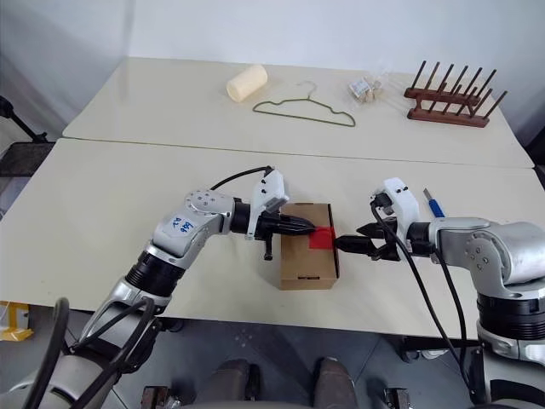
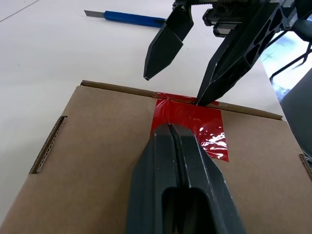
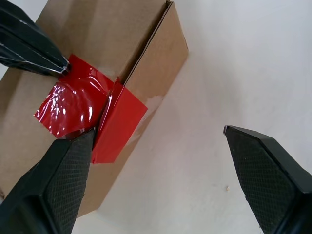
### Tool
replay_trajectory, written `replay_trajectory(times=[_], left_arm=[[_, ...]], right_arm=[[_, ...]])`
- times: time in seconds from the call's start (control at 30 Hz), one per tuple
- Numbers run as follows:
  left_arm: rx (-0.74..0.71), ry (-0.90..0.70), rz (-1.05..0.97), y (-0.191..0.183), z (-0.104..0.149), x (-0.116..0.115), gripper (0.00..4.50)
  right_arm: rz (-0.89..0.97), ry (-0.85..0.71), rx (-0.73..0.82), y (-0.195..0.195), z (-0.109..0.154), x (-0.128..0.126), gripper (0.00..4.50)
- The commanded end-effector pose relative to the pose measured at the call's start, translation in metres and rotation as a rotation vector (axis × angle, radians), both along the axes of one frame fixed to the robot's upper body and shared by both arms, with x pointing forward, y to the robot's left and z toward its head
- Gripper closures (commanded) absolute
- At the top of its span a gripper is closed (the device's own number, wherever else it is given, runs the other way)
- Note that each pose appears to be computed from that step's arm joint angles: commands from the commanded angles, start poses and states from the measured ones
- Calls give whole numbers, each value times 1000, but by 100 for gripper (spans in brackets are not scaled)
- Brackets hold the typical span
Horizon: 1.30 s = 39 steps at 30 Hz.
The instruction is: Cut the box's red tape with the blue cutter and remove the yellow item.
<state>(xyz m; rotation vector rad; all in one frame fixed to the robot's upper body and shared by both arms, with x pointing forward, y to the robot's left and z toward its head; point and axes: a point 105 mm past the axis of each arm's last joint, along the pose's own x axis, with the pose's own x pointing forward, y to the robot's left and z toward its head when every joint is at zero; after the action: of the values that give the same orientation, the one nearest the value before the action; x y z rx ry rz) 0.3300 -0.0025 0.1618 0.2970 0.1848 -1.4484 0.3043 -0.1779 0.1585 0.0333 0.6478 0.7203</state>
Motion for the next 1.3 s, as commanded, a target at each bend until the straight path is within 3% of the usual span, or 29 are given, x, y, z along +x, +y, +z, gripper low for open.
replay_trajectory(times=[0.03,0.37,0.67,0.83,0.93,1.13,1.3], left_arm=[[13,-5,-7,1,-3,-2,450],[24,10,0,4,-10,-3,450],[31,22,6,8,-13,-4,450],[36,23,18,13,-13,-3,450],[39,20,21,15,-12,-2,450],[46,4,1,13,-9,-1,450],[45,0,-12,10,-8,-2,450]], right_arm=[[-49,-31,-68,-15,3,4,13],[-12,-153,-328,-21,-5,11,13],[81,-313,-454,-15,-14,15,13],[91,-364,-361,-6,-11,14,13],[65,-316,-300,-18,-5,16,13],[12,-32,-53,-56,17,17,13],[82,192,133,-44,17,12,13]])
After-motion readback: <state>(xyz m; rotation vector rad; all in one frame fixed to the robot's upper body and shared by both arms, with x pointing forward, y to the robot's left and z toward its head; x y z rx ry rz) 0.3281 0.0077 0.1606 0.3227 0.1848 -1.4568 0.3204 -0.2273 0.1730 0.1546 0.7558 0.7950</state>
